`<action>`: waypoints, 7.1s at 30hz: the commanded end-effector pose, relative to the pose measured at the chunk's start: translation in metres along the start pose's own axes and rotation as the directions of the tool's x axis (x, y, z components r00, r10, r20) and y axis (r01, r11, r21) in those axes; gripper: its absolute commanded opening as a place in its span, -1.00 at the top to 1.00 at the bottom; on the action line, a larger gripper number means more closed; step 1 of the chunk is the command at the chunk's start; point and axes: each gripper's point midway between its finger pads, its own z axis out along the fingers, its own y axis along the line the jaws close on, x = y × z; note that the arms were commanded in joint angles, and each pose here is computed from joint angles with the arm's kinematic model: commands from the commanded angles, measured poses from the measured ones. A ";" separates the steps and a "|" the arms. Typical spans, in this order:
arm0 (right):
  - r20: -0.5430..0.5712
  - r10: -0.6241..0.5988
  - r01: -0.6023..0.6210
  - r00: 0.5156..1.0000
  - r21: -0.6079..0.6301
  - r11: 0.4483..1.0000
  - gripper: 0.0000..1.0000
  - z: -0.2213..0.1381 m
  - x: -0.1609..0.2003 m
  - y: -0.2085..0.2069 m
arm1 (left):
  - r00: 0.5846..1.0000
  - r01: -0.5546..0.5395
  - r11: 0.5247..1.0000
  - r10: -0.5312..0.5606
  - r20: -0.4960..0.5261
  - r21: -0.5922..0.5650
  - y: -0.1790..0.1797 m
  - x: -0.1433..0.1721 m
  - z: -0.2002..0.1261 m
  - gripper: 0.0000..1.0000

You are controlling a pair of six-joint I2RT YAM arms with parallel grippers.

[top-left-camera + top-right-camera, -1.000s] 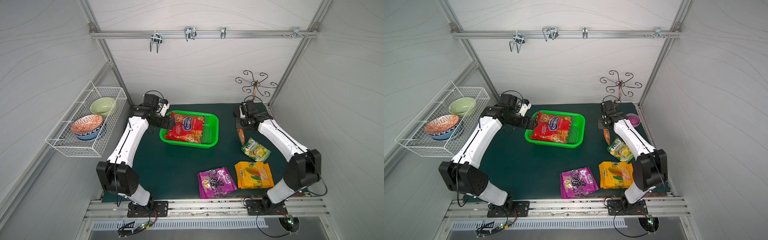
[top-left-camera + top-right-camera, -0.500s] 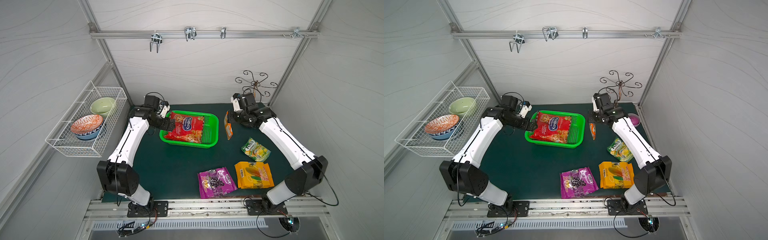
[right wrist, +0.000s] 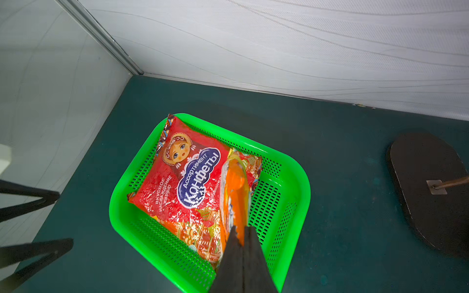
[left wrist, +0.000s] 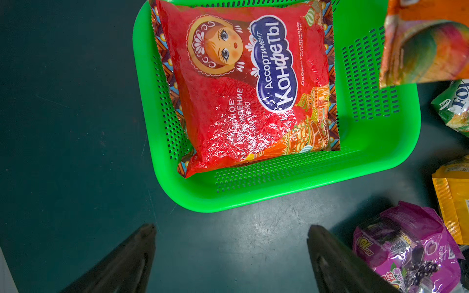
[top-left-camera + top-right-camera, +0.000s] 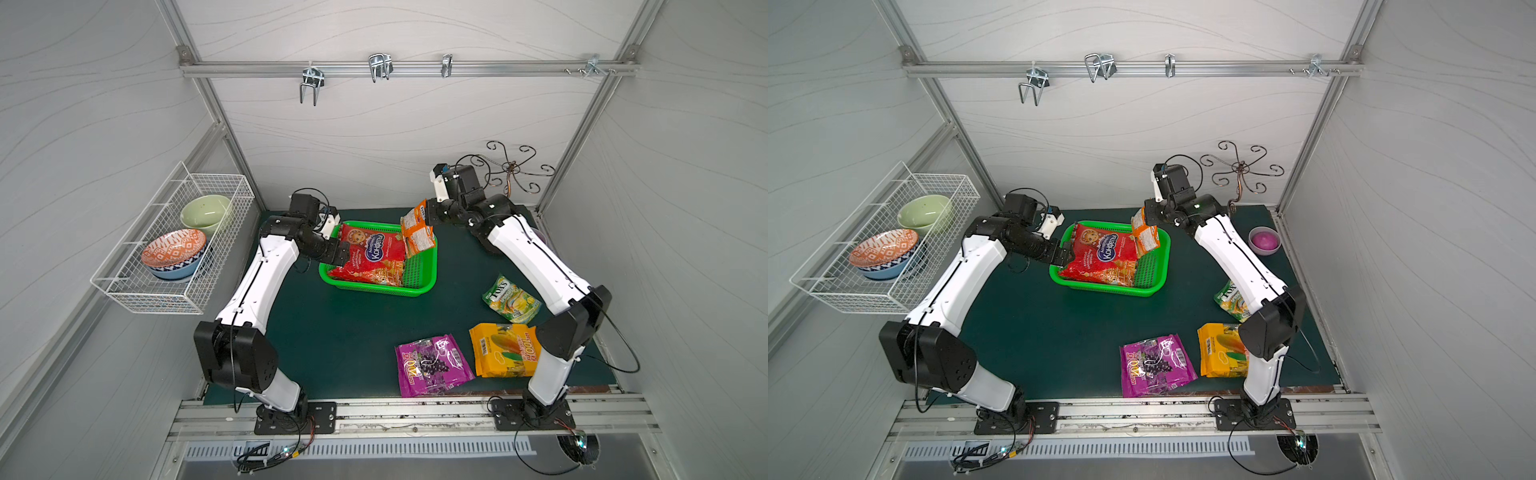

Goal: Put the candies in the basket
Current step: Place the candy in the basket, then adjust the candy in the basket.

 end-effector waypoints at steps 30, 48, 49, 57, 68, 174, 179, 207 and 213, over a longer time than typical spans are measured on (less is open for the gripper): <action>-0.353 0.112 -0.148 0.929 -0.078 0.986 1.00 0.140 0.124 -0.011 | 1.000 0.006 0.998 -0.007 0.003 0.064 -0.011 0.000 0.001 -0.94; 0.133 0.553 -0.567 0.823 0.265 0.780 1.00 0.025 0.023 -0.059 | 1.000 0.022 0.994 -0.020 -0.016 0.106 -0.017 -0.003 0.001 -0.93; 0.141 0.553 -0.569 0.821 0.285 0.771 1.00 0.021 0.024 -0.062 | 1.000 0.022 0.994 -0.020 -0.016 0.103 -0.017 -0.002 0.000 -0.93; 0.139 0.551 -0.563 0.823 0.319 0.762 1.00 0.024 0.032 -0.069 | 1.000 0.020 0.995 -0.018 -0.019 0.097 -0.016 0.000 0.000 -0.93; 0.024 0.509 -0.475 0.860 0.400 0.783 1.00 0.096 0.071 -0.071 | 1.000 0.016 0.996 -0.014 -0.023 0.091 -0.015 0.004 0.000 -0.94; -0.217 0.541 -0.522 0.813 0.140 0.841 0.14 0.115 0.114 -0.047 | 0.996 0.035 0.994 -0.026 -0.085 0.101 -0.014 0.010 0.013 -0.90; -0.241 0.399 -0.397 0.884 0.060 0.916 -0.15 0.082 0.091 -0.034 | 0.996 0.036 0.994 -0.028 -0.084 0.103 -0.014 0.009 0.013 -0.90; -0.516 -0.641 0.722 0.569 -0.060 0.689 -0.98 0.125 0.190 -0.023 | 0.995 0.030 0.997 -0.023 -0.095 0.073 -0.009 0.011 0.015 -0.90; -0.551 -0.617 0.784 0.562 0.117 0.610 -0.98 0.151 0.166 -0.054 | 0.995 0.032 0.997 -0.025 -0.100 0.069 -0.008 0.011 0.017 -0.90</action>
